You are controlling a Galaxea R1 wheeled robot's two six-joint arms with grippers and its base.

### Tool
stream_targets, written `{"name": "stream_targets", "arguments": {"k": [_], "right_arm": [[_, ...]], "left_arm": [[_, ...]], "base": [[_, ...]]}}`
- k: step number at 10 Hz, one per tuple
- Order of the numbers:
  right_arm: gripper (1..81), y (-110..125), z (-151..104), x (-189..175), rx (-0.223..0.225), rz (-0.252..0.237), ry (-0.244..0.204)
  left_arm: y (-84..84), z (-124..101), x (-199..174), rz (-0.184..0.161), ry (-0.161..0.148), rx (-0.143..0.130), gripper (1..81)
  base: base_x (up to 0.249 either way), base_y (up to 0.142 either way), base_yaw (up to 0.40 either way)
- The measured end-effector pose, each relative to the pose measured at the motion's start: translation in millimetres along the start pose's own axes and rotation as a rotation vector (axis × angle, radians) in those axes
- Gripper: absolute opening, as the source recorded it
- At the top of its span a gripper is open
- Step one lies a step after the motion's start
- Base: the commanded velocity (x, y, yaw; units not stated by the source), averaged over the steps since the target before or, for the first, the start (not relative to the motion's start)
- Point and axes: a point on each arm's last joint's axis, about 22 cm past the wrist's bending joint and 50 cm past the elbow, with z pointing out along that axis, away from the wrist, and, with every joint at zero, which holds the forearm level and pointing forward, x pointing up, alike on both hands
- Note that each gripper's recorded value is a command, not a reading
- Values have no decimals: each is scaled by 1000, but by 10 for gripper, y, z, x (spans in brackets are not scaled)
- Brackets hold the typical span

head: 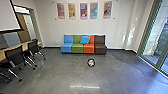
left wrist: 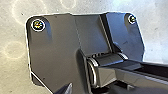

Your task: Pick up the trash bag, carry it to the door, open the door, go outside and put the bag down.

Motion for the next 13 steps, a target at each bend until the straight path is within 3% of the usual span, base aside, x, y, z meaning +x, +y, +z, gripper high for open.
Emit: {"name": "stream_targets", "arguments": {"k": [13], "right_arm": [[811, -8, 5, 6, 0, 1, 2]], "left_arm": [[3, 1, 4, 0, 0, 0, 811]], "base": [[147, 0, 0]]}}
